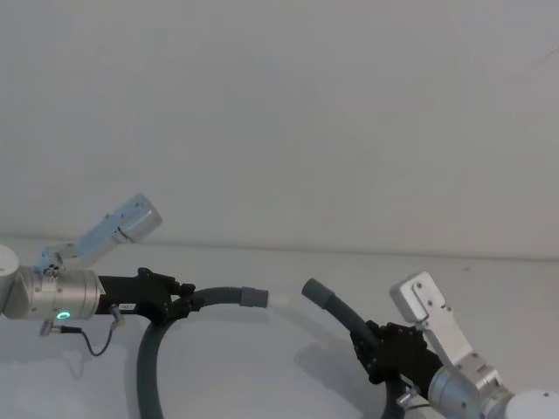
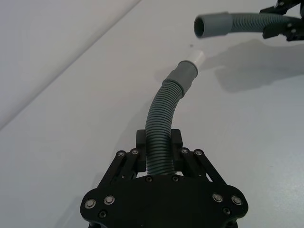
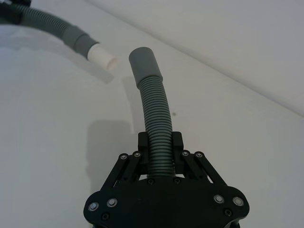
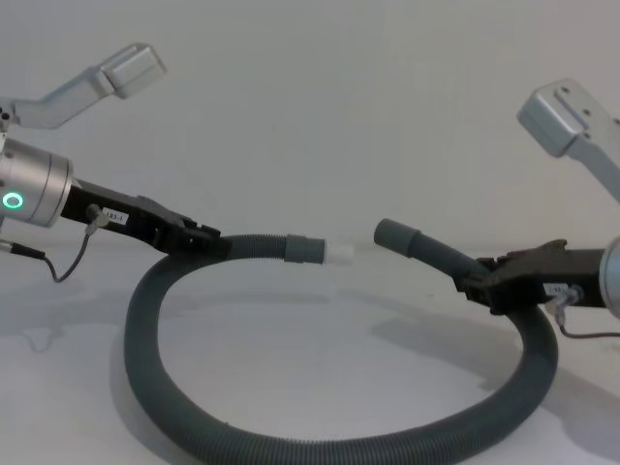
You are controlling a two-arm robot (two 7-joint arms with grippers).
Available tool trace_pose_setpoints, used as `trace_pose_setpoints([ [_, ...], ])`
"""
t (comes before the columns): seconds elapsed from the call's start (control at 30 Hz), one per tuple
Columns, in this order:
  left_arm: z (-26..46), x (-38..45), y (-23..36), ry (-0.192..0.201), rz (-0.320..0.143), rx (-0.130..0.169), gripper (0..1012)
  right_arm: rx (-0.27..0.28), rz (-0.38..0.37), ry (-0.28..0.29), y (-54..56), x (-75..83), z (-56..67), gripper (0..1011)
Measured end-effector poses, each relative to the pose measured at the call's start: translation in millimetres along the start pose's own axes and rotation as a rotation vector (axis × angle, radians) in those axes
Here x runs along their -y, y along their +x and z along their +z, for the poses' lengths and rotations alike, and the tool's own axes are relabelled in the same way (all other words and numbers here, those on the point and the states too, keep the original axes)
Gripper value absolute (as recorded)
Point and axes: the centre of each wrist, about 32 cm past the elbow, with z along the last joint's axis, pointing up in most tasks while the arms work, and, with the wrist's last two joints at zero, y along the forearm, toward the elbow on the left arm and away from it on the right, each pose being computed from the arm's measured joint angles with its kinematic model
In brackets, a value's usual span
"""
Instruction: Use both hands to pick up one end of the pipe from the table, align the ends, and insert them.
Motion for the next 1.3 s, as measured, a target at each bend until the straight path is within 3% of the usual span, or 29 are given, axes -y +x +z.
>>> trace_pose_setpoints([
  [0.17, 2.5, -2.2, 1.8, -0.019, -0.02, 0.027, 272, 0.036, 0.021, 0.014, -1.1, 3.7, -6.7, 258],
  [0.27, 7.3, -4.6, 2.2, -0.046, -0.038, 0.059, 272, 0.053, 0.031, 0.022, -1.4, 5.9, -9.5, 258],
  [0.57, 12.8, -11.8, -5.5, -0.105, -0.067, 0.11, 272, 0.087, 0.052, 0.043, -1.9, 11.8, -14.2, 258],
  [0.93, 12.5, -25.3, -16.3, -0.125, -0.071, 0.126, 272, 0.108, 0.064, 0.051, 1.0, 17.9, -18.1, 258],
  [1.3, 8.0, -39.9, -23.4, -0.1, -0.057, 0.117, 272, 0.083, 0.069, 0.077, 8.4, 27.7, -22.9, 258],
])
